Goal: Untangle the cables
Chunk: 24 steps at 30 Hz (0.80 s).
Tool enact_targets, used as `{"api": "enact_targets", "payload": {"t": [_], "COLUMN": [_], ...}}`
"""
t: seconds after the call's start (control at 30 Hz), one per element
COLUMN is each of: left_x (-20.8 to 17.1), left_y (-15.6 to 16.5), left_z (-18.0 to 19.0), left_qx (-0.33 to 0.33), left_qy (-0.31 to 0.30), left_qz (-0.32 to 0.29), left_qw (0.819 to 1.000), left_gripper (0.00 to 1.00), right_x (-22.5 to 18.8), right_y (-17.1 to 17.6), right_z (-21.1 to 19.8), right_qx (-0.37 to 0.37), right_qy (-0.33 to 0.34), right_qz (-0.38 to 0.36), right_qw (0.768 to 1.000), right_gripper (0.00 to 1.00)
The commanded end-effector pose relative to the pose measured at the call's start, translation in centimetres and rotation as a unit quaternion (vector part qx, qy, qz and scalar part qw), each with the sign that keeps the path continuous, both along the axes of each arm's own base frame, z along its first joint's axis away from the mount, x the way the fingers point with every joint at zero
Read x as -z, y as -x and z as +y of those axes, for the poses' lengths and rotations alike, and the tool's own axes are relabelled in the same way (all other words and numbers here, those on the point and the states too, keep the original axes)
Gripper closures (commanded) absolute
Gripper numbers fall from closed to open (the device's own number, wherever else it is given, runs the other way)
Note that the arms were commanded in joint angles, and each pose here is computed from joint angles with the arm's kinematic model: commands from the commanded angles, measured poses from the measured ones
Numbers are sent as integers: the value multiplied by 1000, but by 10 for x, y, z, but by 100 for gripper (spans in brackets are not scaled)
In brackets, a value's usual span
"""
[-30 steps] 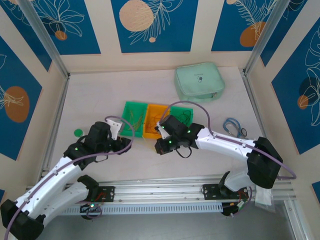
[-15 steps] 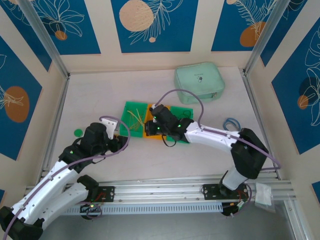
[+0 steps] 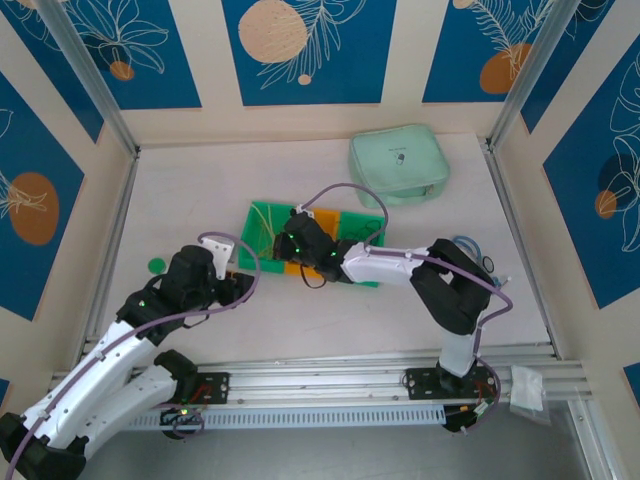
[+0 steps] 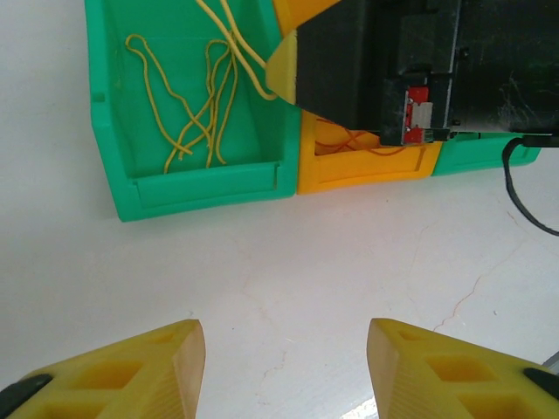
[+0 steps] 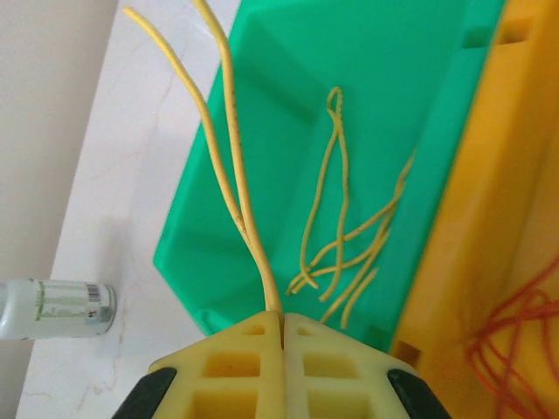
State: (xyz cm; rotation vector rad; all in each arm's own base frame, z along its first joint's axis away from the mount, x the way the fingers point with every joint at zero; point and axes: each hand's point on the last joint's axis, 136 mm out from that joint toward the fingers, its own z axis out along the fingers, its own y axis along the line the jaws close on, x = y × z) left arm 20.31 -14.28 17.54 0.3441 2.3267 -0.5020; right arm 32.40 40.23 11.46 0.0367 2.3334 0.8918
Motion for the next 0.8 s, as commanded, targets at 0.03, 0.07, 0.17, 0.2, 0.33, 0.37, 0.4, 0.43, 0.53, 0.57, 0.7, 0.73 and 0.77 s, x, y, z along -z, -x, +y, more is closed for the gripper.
{"api": "enact_targets", "payload": {"t": [0.03,0.07,0.17,0.2,0.33,0.37,0.4,0.43,0.53,0.57,0.7,0.73,0.77], "left_x": [-9,-8,-7,-7,-6,-6,-6,-6,-5,-4,-4,-5,-5], "left_y": [-1,-1,-1,-1,0,0,0,1,2,2,1,1,1], "left_z": [1,2,1,1,2,2,2,3,4,5,6,5,5], "left_qx": [3,3,4,5,5,5,5,4,3,2,1,0,1], "left_qy": [-9,-10,-11,-12,-11,-13,-13,-14,-16,-17,-19,-18,-17], "left_qz": [-14,-14,-13,-13,-11,-11,-12,-11,-12,-11,-12,-12,-13], "left_qw": [1000,1000,1000,1000,1000,1000,1000,1000,1000,1000,1000,1000,1000], "left_gripper": [48,48,48,48,48,48,48,48,48,48,48,48,48], "right_x": [-11,-9,-6,-5,-2,0,2,3,8,10,18,19,21], "right_y": [2,4,6,6,4,4,5,5,4,4,5,6,7], "right_z": [20,21,22,23,21,20,18,17,8,5,4,5,7], "right_qx": [7,7,14,16,31,36,43,49,74,80,87,86,85], "right_qy": [-34,-32,-28,-29,-44,-48,-51,-51,-43,-43,-42,-43,-45], "right_qz": [-15,-14,-18,-16,-11,-8,-7,-8,-17,-18,-10,-8,-5], "right_qw": [999,999,999,999,999,998,998,997,996,996,995,995,995], "right_gripper": [100,100,100,100,100,100,100,100,100,100,100,100,100]}}
